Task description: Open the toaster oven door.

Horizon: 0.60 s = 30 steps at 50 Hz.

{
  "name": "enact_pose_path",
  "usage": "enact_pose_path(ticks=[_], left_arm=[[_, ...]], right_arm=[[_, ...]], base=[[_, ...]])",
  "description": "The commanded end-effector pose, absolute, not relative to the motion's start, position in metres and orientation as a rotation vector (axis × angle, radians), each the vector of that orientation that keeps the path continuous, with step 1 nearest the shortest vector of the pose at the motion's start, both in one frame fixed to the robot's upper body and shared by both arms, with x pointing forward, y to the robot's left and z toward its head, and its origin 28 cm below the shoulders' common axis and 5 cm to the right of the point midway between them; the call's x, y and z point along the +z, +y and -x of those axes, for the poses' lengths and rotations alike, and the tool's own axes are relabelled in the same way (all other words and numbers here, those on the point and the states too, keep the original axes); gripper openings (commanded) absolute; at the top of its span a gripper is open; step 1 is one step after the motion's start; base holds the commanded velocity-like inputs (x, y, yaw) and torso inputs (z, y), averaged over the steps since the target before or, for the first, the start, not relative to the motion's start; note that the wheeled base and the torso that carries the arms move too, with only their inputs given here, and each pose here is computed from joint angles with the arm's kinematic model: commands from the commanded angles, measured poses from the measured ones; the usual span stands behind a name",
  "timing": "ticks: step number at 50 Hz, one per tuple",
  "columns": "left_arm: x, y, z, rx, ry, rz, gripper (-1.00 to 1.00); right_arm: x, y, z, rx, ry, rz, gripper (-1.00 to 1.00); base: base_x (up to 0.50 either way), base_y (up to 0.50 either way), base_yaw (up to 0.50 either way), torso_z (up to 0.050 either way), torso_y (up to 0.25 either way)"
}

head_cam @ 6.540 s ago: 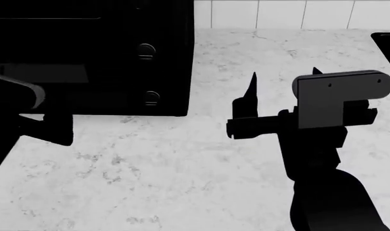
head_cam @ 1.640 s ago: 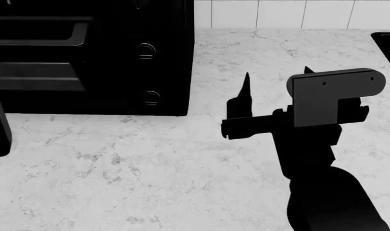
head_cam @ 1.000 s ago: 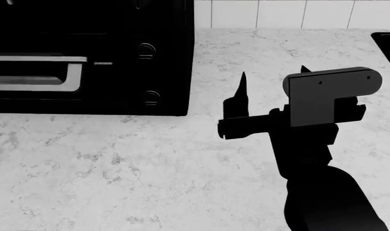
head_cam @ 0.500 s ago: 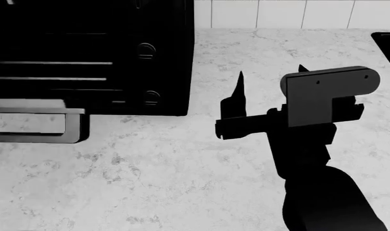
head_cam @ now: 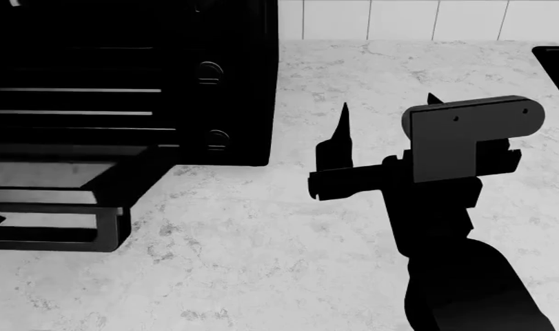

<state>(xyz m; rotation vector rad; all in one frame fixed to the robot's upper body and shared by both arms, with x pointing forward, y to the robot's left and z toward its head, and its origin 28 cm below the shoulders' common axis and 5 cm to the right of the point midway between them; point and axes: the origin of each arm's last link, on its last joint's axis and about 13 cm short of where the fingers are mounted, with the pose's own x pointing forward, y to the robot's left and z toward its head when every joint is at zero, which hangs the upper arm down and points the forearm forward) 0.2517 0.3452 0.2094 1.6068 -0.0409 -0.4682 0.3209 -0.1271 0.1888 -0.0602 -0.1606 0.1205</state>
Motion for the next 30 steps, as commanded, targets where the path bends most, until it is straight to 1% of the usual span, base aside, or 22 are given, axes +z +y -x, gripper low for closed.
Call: enact_pose_path(ticks=[1,15,30], left_arm=[[0.220,0.322,-0.236,-0.473,-0.251,-1.610,-1.00],[0.202,0.321,-0.229,-0.489,-0.239,-1.608,-1.00],[0.170,0.318,-0.219,-0.501,-0.196,-1.582,-1.00]], right_arm=[[0.187,-0.127,-0.321,0.121,-0.159,0.058,1.00],[0.186,-0.127,-0.320,0.121,-0.158,0.053,1.00],[0.185,-0.128,-0.320,0.118,-0.157,0.048,1.00]], base=[[0.00,0.00,0.00,0.000,0.000],[0.00,0.00,0.00,0.001,0.004],[0.00,0.00,0.00,0.001,0.003]])
